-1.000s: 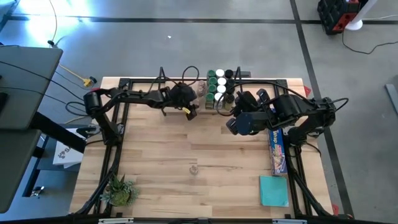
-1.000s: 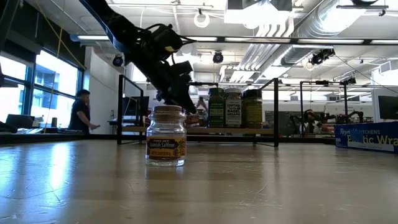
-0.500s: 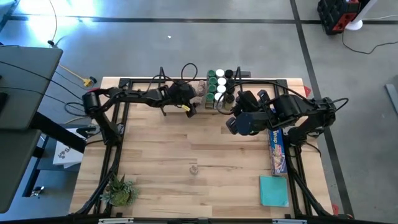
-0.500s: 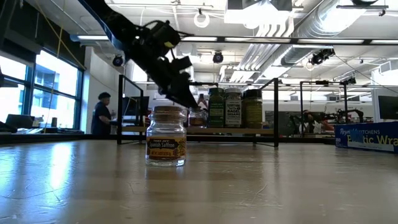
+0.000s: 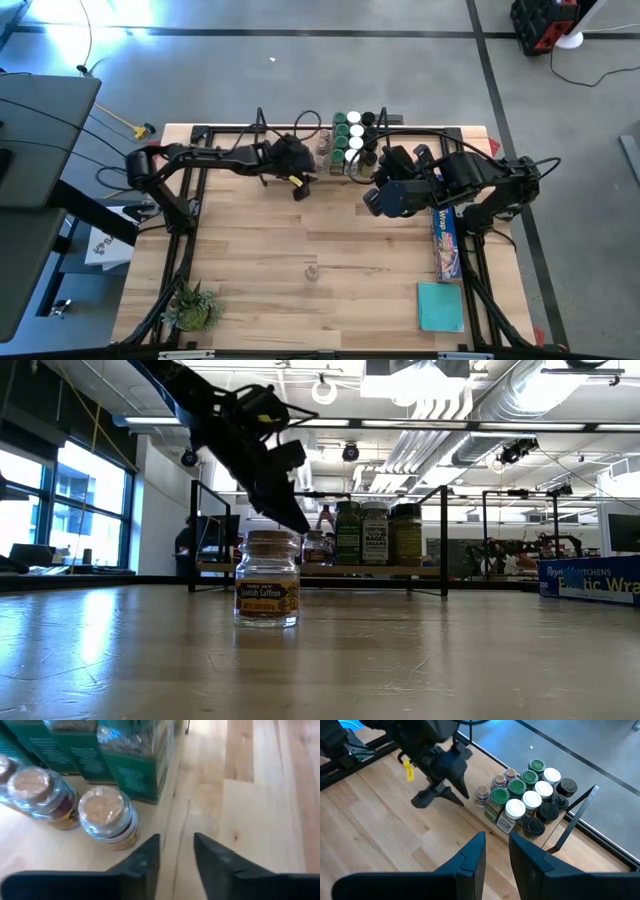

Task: Shelf spices
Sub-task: Put the top brown seasoning bottle on the shelf and align with the other brown seasoning bottles

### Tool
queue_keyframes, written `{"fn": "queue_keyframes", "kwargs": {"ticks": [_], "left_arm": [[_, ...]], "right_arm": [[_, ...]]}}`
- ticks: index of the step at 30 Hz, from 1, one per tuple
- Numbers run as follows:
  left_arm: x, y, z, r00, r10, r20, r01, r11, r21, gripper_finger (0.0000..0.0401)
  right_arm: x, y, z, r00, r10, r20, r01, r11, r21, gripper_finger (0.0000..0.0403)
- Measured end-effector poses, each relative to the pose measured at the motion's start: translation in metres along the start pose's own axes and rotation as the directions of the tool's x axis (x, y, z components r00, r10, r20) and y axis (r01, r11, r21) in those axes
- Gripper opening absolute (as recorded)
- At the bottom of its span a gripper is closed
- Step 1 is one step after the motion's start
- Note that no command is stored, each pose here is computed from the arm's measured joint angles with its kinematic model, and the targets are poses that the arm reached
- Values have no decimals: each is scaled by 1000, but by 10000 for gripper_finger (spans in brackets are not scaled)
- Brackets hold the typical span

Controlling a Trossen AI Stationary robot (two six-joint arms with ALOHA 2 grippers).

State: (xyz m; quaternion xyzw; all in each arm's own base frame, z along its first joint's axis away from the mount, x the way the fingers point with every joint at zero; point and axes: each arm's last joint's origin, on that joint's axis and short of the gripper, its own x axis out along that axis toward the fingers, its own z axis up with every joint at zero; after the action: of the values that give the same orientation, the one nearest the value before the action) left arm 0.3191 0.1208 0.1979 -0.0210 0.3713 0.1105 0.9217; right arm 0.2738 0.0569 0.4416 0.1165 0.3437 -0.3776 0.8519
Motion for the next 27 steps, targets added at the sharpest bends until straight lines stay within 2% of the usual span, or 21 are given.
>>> {"fn": "queue_keyframes", "kwargs": {"ticks": [4,8,17,27], "left_arm": [[14,1,-5,1000,1,-9,-1,999,53,50],[26,6,-7,1000,20,20,-21,997,78,7],[38,17,-10,998,48,48,-51,996,76,7],[37,21,-5,993,60,101,-78,979,188,1]], "right_arm": [[0,0,0,1000,1,-2,-1,1000,2,78],[0,0,0,1000,5,-6,-5,1000,8,78],[0,0,0,1000,8,-11,-8,1000,25,78],[0,0,0,1000,4,-6,-4,1000,25,78]]}}
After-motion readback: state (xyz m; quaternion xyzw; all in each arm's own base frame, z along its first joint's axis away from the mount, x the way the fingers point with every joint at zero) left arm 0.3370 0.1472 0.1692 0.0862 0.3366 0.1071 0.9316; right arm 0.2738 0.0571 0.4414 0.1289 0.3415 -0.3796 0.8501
